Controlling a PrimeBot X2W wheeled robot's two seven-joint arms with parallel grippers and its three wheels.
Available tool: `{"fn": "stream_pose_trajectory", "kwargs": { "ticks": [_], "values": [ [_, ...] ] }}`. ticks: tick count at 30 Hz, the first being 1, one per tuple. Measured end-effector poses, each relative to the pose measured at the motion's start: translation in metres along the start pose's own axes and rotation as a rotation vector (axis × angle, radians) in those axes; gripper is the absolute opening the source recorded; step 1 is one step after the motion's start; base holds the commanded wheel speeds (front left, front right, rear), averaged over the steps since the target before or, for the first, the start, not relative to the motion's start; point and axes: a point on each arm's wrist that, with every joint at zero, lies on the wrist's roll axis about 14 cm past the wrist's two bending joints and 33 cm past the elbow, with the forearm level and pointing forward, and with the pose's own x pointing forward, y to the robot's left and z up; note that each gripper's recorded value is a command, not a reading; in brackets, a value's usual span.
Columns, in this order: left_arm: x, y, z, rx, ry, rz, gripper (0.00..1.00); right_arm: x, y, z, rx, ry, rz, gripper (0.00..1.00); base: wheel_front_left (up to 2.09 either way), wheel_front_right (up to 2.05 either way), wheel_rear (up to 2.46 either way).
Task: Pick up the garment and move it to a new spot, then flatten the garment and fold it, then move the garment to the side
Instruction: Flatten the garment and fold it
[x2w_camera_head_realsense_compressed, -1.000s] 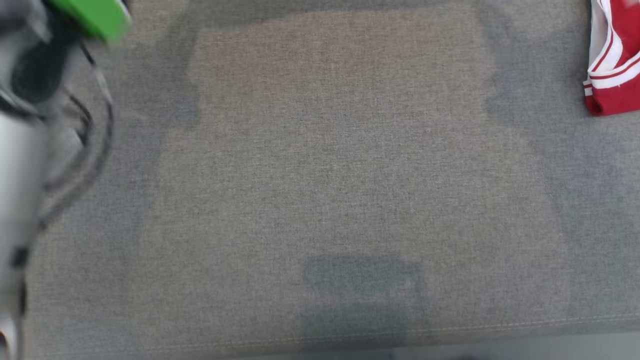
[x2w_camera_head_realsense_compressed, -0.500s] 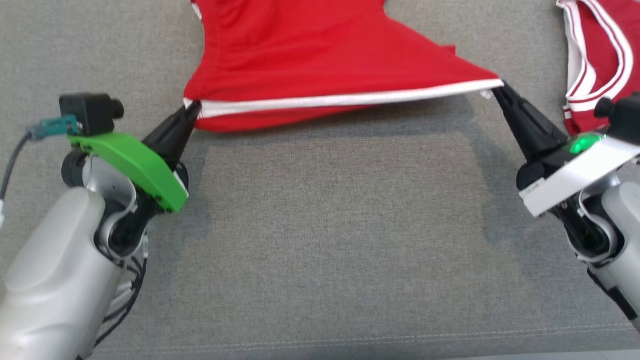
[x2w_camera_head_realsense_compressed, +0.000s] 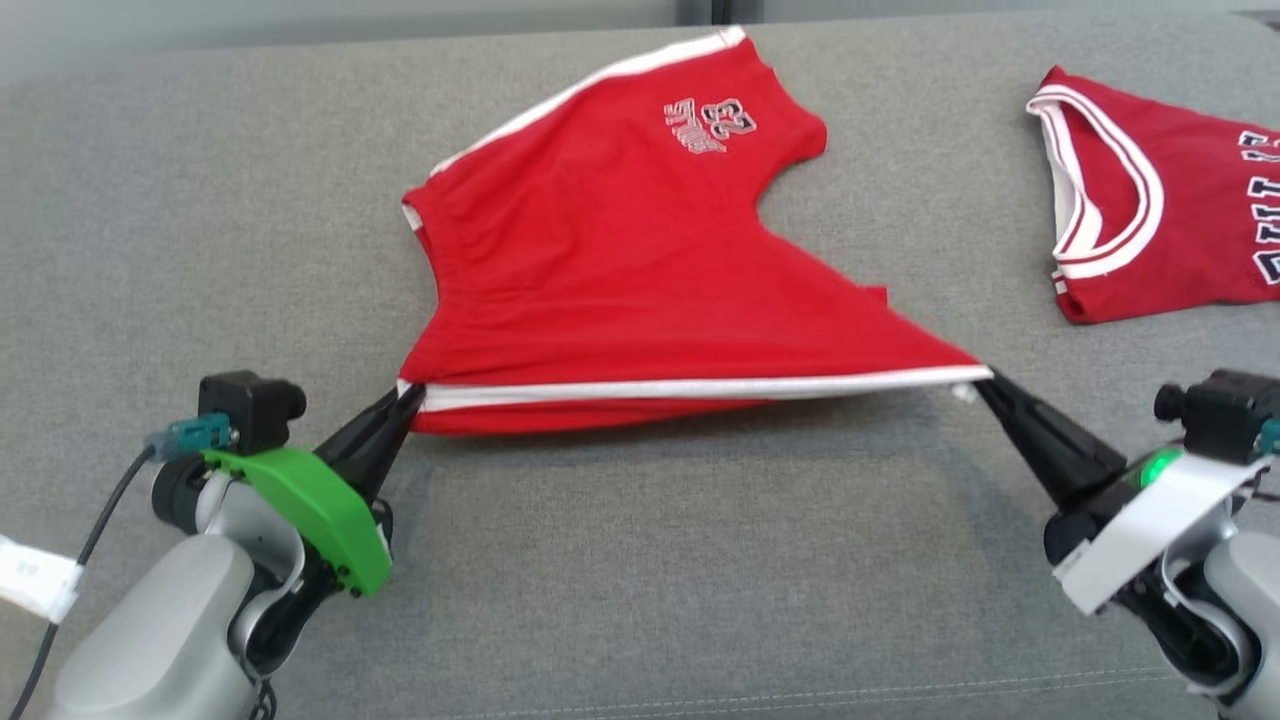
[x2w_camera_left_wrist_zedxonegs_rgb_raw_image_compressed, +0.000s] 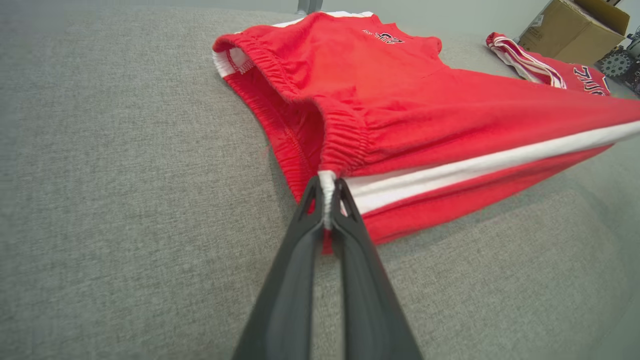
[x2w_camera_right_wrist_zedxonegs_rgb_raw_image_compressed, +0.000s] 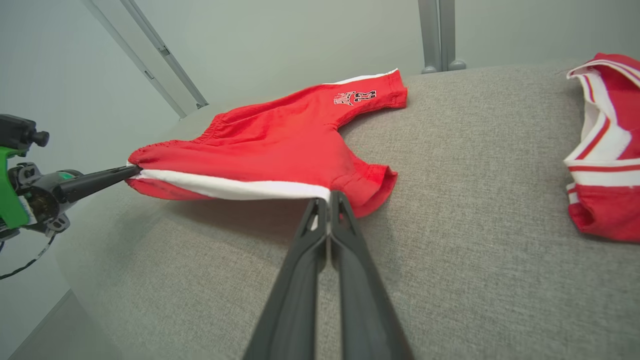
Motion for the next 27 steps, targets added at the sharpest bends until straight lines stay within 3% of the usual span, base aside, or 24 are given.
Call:
{"fn": "stream_pose_trajectory", "kwargs": {
  "ticks": [5, 14, 27],
  "values": [
    [-0.017, -0.002, -0.005, 0.072, -0.002, -0.002, 0.0, -0.022, 0.013, -0.015, 0.004, 0.037, 0.014, 0.0, 0.0, 0.0, 0.0],
    [-0.039, -0.014, -0.03, 0.076, 0.001, 0.007, 0.0, -0.055, 0.021, -0.039, -0.03, 0.108, 0.014, 0.0, 0.0, 0.0, 0.0],
    [-0.058, -0.009, -0.048, 0.105, -0.002, 0.102, 0.0, -0.064, 0.016, -0.056, -0.071, 0.161, -0.003, 0.0, 0.0, 0.0, 0.0]
  ]
}}
